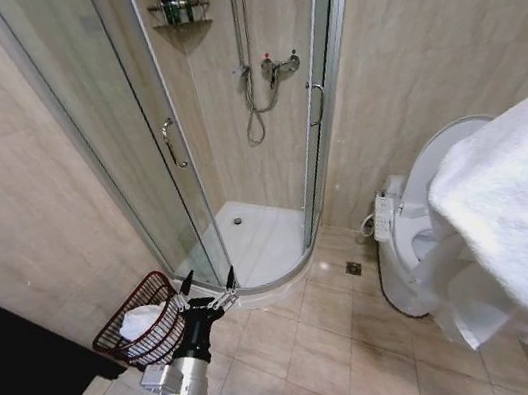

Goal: Discard the used towel into the hamper.

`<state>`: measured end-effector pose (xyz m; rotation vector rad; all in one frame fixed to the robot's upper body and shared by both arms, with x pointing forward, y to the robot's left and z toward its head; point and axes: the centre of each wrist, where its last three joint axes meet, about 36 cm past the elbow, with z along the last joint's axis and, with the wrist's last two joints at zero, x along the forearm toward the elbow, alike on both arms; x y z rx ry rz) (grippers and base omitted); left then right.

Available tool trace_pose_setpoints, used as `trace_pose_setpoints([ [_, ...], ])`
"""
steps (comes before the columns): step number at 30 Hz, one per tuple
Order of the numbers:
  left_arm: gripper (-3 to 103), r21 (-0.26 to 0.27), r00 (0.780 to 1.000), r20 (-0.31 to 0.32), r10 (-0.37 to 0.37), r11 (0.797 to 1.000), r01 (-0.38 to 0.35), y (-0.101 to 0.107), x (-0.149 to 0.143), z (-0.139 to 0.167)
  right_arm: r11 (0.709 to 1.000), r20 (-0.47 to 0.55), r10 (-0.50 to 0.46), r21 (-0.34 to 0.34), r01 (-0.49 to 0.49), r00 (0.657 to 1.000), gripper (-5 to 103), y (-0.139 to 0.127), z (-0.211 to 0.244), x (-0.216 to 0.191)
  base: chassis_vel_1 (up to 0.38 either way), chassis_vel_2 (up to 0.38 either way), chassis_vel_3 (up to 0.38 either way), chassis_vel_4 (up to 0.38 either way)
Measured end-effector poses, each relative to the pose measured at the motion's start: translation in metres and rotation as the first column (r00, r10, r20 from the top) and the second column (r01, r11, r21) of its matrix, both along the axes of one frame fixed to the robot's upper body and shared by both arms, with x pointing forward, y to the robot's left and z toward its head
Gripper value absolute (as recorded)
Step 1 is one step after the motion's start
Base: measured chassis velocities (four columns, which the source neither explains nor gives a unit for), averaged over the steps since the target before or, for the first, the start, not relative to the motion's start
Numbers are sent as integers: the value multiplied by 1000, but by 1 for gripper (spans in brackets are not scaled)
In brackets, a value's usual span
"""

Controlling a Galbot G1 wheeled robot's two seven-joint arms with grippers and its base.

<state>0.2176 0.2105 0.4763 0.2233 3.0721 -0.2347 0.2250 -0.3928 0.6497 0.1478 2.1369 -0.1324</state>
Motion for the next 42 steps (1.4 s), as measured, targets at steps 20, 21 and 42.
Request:
trace_pose_setpoints([
  [20, 100, 0, 1000, 0, 0, 1000, 0, 0, 0, 0, 1000, 7, 4, -1, -4, 1000, 2, -2, 2, -2, 86, 84, 86, 90],
  [21, 100, 0, 1000, 0, 0, 1000, 0, 0, 0, 0, 1000, 7, 5, 1, -5, 1000, 2, -2, 1, -2, 126, 130, 132, 131],
  [42, 100, 0, 1000, 0, 0, 1000, 0, 0, 0, 0, 1000, 0, 15, -4, -15, 1000, 2, 1, -3, 1, 114, 108, 109, 103],
])
